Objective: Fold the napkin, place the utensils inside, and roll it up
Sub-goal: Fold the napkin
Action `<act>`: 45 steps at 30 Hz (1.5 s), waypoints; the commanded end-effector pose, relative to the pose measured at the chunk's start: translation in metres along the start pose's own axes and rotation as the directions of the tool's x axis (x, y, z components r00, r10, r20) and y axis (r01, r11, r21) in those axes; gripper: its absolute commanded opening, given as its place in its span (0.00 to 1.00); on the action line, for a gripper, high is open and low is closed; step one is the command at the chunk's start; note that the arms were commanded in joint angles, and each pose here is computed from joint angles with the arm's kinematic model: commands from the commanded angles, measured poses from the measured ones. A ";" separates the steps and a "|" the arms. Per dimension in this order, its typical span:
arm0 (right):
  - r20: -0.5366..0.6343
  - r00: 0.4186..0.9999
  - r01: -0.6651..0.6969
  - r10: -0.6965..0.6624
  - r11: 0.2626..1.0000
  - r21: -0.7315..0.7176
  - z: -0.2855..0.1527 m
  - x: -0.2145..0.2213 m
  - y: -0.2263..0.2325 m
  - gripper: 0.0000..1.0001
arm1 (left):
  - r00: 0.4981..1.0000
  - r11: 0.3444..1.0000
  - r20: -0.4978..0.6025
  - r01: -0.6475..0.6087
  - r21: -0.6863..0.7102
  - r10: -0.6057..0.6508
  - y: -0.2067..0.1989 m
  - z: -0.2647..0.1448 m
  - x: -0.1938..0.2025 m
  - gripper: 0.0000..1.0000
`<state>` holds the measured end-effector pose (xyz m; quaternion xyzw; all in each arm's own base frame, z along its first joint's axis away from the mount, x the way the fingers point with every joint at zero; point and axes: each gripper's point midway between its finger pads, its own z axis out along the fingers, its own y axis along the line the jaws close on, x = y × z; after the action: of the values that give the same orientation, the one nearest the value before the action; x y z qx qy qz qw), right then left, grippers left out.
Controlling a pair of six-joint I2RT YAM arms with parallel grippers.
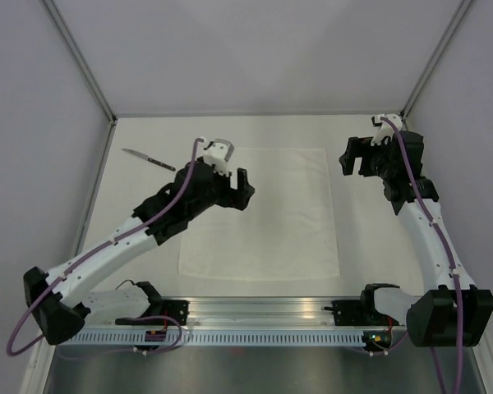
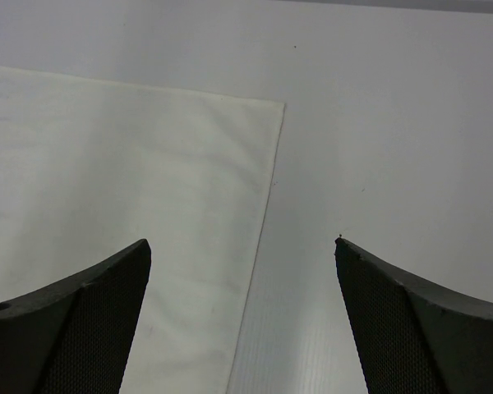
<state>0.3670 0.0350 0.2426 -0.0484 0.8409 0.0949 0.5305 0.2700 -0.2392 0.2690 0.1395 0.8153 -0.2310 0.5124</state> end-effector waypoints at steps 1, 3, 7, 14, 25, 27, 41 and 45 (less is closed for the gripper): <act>0.014 1.000 0.011 -0.011 1.000 0.004 -0.002 -0.012 0.000 0.98 | 1.000 0.999 -0.010 -0.023 -0.031 0.023 -0.033 0.030 0.013 0.88; 0.001 1.000 0.007 -0.007 1.000 0.015 0.001 -0.009 -0.002 0.98 | 0.997 0.998 -0.059 -0.055 0.009 0.055 -0.063 0.051 0.041 0.86; -0.011 1.000 0.004 -0.004 0.999 0.049 0.005 -0.005 -0.009 0.96 | 0.986 0.991 -0.130 -0.095 0.097 0.107 -0.120 0.082 0.088 0.83; -0.035 0.999 0.002 0.000 0.998 0.068 0.011 0.001 -0.014 0.93 | 0.932 0.941 -0.242 -0.202 0.270 0.270 -0.223 0.096 0.178 0.74; -0.064 0.998 -0.001 0.007 0.996 0.093 0.018 0.009 -0.020 0.86 | 0.912 0.886 -0.232 -0.226 0.405 0.339 -0.286 0.107 0.230 0.66; -0.067 0.998 -0.001 0.007 0.995 0.097 0.019 0.009 -0.021 0.84 | 0.910 0.881 -0.228 -0.234 0.411 0.348 -0.290 0.108 0.232 0.64; -0.103 0.995 -0.005 0.015 0.995 0.098 0.023 0.015 -0.022 0.82 | 0.877 0.864 -0.276 -0.251 0.437 0.394 -0.297 0.124 0.266 0.56; -0.105 0.994 -0.007 0.017 0.995 0.097 0.023 0.016 -0.022 0.82 | 0.867 0.869 -0.296 -0.258 0.423 0.401 -0.292 0.127 0.275 0.55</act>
<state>0.3794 0.0227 0.1999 -0.0286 0.8779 0.0667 0.4733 0.1146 -0.5438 0.0339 0.4106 0.8115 -0.2444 0.3364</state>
